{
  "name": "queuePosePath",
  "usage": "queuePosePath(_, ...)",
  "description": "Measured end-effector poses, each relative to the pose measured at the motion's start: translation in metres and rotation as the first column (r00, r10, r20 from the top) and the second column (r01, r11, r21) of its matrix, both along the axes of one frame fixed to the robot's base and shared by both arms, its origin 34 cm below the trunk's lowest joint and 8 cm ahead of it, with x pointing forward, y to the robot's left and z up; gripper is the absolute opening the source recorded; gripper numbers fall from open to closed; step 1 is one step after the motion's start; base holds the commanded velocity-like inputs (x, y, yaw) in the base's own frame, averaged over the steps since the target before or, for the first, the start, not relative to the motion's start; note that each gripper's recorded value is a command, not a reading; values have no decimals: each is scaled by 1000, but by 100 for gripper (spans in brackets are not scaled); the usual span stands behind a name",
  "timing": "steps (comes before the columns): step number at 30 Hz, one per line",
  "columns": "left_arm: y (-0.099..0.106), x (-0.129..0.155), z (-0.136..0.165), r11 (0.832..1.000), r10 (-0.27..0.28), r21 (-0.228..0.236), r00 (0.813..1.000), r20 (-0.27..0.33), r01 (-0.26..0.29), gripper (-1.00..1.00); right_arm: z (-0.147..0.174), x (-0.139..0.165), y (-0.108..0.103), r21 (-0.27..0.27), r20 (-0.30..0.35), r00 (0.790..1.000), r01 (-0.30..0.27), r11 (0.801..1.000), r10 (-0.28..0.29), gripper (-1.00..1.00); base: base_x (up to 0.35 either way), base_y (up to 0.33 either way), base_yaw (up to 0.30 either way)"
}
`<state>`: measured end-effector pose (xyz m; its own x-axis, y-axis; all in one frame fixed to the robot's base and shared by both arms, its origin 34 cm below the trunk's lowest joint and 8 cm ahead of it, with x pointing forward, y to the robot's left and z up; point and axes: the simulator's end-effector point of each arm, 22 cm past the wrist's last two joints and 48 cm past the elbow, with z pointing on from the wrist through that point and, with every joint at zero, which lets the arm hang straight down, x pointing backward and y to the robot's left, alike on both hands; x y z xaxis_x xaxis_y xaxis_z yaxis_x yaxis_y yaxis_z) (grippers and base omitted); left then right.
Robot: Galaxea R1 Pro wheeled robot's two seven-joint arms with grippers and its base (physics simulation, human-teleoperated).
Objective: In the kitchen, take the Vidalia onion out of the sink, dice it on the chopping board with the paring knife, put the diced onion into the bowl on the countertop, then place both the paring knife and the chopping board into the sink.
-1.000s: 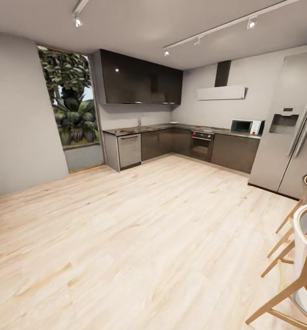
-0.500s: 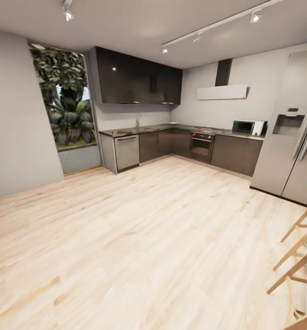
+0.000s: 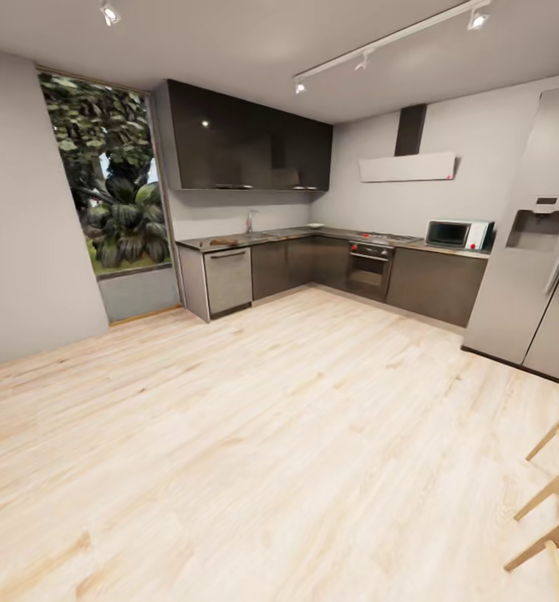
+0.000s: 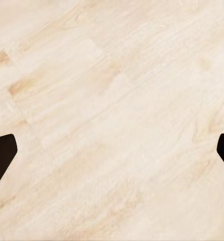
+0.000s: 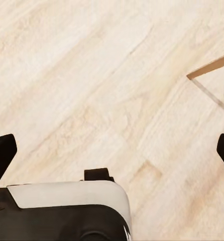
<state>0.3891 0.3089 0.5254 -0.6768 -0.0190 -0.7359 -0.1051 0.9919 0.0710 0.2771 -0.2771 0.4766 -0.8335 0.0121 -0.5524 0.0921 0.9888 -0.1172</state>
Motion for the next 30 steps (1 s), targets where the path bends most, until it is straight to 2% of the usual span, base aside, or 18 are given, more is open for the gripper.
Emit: queuePosePath(30,0,1,1,1000,-2,1,1000,3,2,100,0,0,0,0,0,1000,0,1000,0,100,294,20,0)
